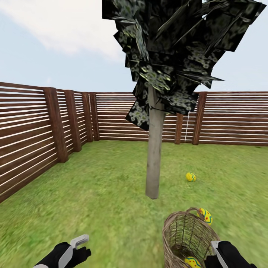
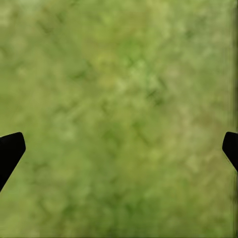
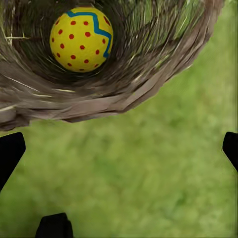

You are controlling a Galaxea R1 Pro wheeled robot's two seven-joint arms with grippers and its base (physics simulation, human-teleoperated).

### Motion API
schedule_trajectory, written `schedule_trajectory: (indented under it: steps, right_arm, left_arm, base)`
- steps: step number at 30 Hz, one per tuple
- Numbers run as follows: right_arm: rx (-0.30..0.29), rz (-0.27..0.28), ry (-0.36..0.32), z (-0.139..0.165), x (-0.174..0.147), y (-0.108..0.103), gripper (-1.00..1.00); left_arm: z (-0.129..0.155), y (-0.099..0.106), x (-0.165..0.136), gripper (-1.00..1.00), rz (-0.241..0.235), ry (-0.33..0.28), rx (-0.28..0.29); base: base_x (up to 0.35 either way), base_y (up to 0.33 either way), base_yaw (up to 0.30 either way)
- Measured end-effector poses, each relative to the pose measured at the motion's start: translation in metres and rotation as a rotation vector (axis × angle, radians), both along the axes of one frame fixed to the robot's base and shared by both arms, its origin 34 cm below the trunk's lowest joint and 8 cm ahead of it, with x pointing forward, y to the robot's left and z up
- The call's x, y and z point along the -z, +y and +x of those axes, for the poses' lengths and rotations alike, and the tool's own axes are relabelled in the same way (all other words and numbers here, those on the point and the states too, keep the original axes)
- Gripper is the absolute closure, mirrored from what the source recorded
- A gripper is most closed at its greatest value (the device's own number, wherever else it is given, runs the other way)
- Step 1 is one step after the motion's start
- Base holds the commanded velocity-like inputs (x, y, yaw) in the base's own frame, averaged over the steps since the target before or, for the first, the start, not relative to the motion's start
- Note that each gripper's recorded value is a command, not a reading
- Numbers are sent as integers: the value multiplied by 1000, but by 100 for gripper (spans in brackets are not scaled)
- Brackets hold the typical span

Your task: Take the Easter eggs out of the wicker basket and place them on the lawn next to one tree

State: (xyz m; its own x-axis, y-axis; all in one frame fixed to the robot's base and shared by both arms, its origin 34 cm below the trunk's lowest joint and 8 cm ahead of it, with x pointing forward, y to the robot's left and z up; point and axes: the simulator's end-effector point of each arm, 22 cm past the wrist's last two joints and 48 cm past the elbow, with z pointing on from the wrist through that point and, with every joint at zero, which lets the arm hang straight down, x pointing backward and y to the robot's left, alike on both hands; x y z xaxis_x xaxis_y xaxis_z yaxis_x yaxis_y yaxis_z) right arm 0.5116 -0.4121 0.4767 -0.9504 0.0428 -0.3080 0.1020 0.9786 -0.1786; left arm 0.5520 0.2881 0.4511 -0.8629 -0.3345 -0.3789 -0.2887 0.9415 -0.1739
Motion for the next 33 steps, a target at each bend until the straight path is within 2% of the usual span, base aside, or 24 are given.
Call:
schedule_trajectory:
  steps: [12, 24, 33]
  right_arm:
    - [-4, 2, 1, 0, 1, 3, -100]
    - [1, -2, 0, 0, 0, -1, -100]
    - [9, -8, -3, 0, -3, -10, -100]
  left_arm:
    - [0, 0, 0, -100, 0, -1, 0]
    - [0, 0, 0, -100, 1, 0, 1]
    - [0, 1, 0, -100, 0, 0, -2]
  base:
    - [89, 7, 0]
    - [243, 222, 0]
    - [258, 66, 0]
